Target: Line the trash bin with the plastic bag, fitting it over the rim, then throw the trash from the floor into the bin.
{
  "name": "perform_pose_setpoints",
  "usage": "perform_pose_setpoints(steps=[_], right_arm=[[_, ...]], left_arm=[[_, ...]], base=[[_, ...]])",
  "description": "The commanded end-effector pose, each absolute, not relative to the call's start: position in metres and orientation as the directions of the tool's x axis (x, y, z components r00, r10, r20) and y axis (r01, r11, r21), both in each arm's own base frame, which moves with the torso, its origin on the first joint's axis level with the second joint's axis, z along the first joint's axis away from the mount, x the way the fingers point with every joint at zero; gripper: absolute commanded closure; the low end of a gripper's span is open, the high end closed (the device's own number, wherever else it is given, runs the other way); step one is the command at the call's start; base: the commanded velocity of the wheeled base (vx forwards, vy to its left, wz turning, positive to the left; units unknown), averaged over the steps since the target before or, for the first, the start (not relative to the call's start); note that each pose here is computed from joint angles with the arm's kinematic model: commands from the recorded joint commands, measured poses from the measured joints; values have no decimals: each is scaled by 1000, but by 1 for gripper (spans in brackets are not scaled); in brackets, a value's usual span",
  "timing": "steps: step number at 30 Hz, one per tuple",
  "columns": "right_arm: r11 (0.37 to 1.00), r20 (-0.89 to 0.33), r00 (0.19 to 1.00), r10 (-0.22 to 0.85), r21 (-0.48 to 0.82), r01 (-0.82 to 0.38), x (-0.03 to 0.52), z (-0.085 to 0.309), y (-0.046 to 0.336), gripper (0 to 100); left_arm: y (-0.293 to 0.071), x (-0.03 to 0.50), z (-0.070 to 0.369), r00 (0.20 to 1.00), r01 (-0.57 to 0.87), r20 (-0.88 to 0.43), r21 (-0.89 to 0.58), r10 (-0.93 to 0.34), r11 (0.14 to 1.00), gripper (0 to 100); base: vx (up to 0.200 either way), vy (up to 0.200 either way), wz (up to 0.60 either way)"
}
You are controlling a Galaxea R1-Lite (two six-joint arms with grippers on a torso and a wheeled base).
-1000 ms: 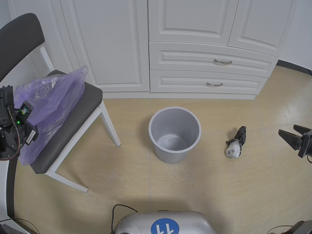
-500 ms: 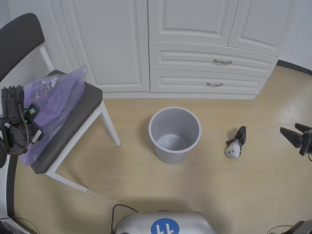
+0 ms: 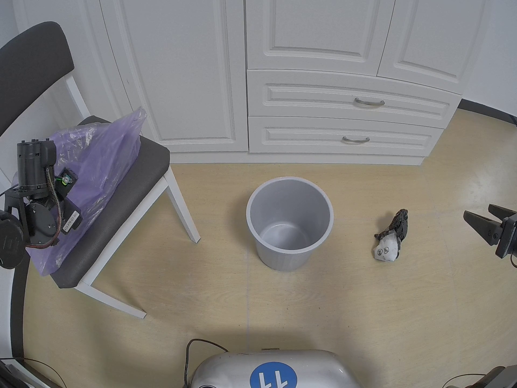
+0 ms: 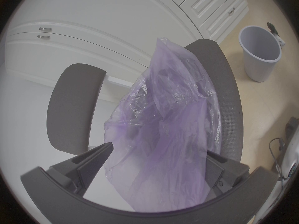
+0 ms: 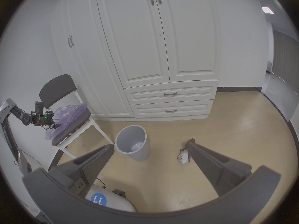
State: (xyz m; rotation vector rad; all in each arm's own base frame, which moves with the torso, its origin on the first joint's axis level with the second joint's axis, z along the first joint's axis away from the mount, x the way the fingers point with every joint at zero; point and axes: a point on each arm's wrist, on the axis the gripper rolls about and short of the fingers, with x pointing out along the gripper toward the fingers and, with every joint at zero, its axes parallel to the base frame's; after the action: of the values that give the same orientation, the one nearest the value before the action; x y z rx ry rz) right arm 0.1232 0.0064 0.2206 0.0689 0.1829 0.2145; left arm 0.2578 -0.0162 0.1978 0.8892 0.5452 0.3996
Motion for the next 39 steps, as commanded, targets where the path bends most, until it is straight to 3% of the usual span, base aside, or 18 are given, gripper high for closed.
perform_pose_setpoints(steps=[1, 15, 16, 23, 29, 32, 34, 39], right_arm=[[975, -175, 960, 219, 88, -206, 124, 220, 6, 0], [975, -175, 960, 219, 88, -206, 124, 220, 6, 0], [975, -175, 960, 219, 88, -206, 124, 220, 6, 0], [972, -184, 955, 232, 86, -219, 123, 217, 8, 0], [971, -188, 953, 236, 86, -224, 123, 217, 9, 0], [968, -188, 951, 247, 86, -234, 123, 217, 10, 0], [965, -190, 947, 260, 86, -247, 122, 216, 12, 0], [960, -212, 937, 280, 83, -268, 123, 210, 14, 0]], left_arm=[[-17, 264, 198, 795, -109, -274, 812, 541, 573, 0], [-11, 271, 201, 785, -130, -269, 809, 557, 573, 0], [-11, 271, 201, 785, -130, -269, 809, 557, 573, 100], [-11, 266, 205, 789, -146, -255, 805, 558, 575, 100], [-7, 236, 225, 820, -247, -166, 761, 548, 600, 100], [-4, 218, 231, 846, -290, -139, 691, 515, 663, 100], [-2, 199, 233, 887, -291, -127, 593, 443, 751, 100], [0, 159, 221, 907, -317, -120, 435, 403, 843, 100]], base=[[0, 0, 0], [0, 0, 0], [0, 0, 0], [0, 0, 0], [0, 0, 0], [0, 0, 0], [0, 0, 0], [0, 0, 0]])
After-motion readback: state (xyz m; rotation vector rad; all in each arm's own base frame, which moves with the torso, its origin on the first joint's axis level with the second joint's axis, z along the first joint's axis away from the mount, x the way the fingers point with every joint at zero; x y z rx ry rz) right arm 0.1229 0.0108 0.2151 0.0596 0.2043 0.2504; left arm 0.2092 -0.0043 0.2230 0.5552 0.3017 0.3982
